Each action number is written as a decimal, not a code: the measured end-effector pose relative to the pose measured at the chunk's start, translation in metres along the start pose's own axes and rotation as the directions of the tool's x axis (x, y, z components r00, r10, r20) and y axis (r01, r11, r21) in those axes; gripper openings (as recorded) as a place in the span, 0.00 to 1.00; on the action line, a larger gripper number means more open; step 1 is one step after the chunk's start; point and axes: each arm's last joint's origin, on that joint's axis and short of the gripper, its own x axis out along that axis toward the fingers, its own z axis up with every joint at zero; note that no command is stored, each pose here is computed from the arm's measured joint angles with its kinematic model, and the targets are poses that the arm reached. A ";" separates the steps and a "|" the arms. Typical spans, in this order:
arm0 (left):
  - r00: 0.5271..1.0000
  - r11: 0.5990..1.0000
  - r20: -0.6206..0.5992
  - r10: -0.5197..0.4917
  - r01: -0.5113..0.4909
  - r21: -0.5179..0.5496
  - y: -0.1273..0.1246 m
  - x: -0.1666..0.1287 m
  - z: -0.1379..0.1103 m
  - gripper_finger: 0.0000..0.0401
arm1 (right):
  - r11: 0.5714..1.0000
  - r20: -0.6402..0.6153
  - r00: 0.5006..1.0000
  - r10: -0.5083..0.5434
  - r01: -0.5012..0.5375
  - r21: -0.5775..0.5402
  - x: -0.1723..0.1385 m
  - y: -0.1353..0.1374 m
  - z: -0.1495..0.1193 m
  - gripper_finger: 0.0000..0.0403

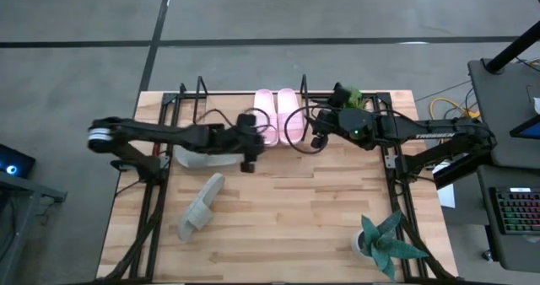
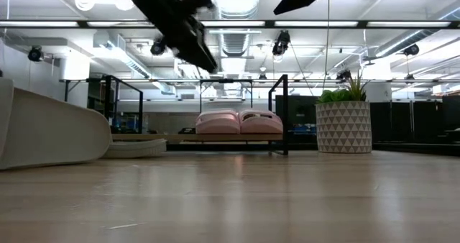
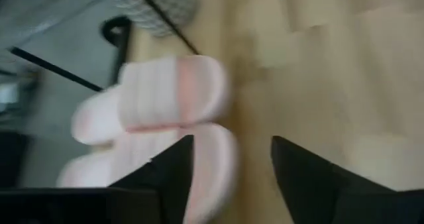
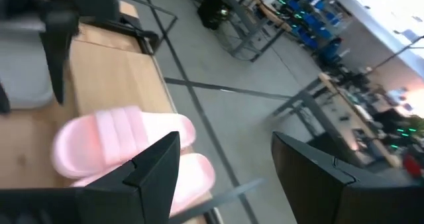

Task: Pick and place slides into the shelf
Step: Put the bottom gray slide on the shelf

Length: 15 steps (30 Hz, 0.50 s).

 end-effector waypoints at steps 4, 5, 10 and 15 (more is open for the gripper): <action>0.994 0.984 0.026 -0.110 0.113 -0.139 0.007 -0.042 -0.005 0.34 | 0.996 0.024 0.997 0.067 -0.068 0.053 0.000 0.003 0.000 0.57; 0.992 0.974 0.032 -0.123 0.127 -0.187 0.009 -0.053 -0.006 0.32 | 0.994 0.030 0.996 0.085 -0.087 0.068 0.000 0.004 -0.001 0.57; 0.985 0.912 0.044 -0.168 0.172 -0.372 0.015 -0.096 -0.018 0.25 | 0.979 0.048 0.985 0.164 -0.168 0.112 0.001 0.008 -0.003 0.57; 0.949 0.814 0.044 -0.312 0.290 -0.504 0.010 -0.124 -0.030 0.22 | 0.965 0.050 0.976 0.210 -0.215 0.151 0.002 0.012 -0.006 0.57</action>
